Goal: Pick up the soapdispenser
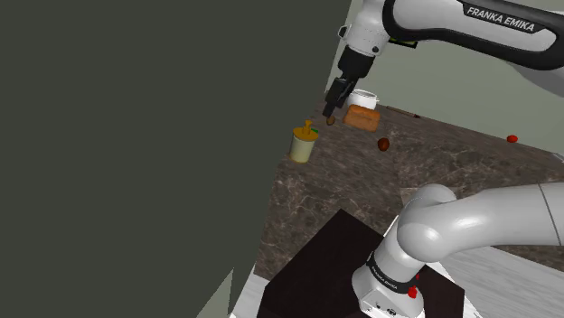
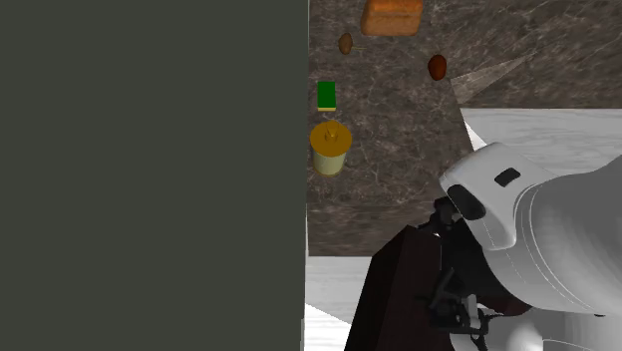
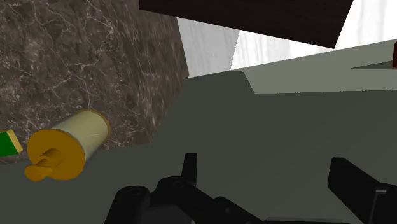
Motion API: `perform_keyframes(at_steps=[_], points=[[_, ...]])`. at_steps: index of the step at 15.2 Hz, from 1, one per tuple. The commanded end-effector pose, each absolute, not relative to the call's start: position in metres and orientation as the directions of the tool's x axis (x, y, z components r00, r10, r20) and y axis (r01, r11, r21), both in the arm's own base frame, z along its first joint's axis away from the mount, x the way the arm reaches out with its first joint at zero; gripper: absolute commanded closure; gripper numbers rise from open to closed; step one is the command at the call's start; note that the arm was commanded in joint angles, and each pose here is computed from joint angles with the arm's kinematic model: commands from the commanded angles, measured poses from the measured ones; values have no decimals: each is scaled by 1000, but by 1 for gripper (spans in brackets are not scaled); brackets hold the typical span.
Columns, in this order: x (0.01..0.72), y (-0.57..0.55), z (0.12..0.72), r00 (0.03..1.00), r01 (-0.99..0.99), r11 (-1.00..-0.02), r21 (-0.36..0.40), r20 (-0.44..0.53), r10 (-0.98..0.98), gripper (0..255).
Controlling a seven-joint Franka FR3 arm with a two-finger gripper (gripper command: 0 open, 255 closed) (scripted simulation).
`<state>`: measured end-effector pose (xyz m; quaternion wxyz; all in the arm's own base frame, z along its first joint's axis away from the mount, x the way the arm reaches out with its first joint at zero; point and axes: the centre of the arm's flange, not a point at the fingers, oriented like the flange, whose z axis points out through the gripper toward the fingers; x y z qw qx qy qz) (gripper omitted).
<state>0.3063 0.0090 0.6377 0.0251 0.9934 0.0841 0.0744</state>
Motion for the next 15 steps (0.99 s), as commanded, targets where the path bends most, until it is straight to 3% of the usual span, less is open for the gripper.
perform_keyframes(at_steps=[1, 15], points=[[306, 9, 638, 975, 163, -985, 62, 144, 171, 0], [423, -108, 558, 989, 119, -987, 112, 77, 128, 0]])
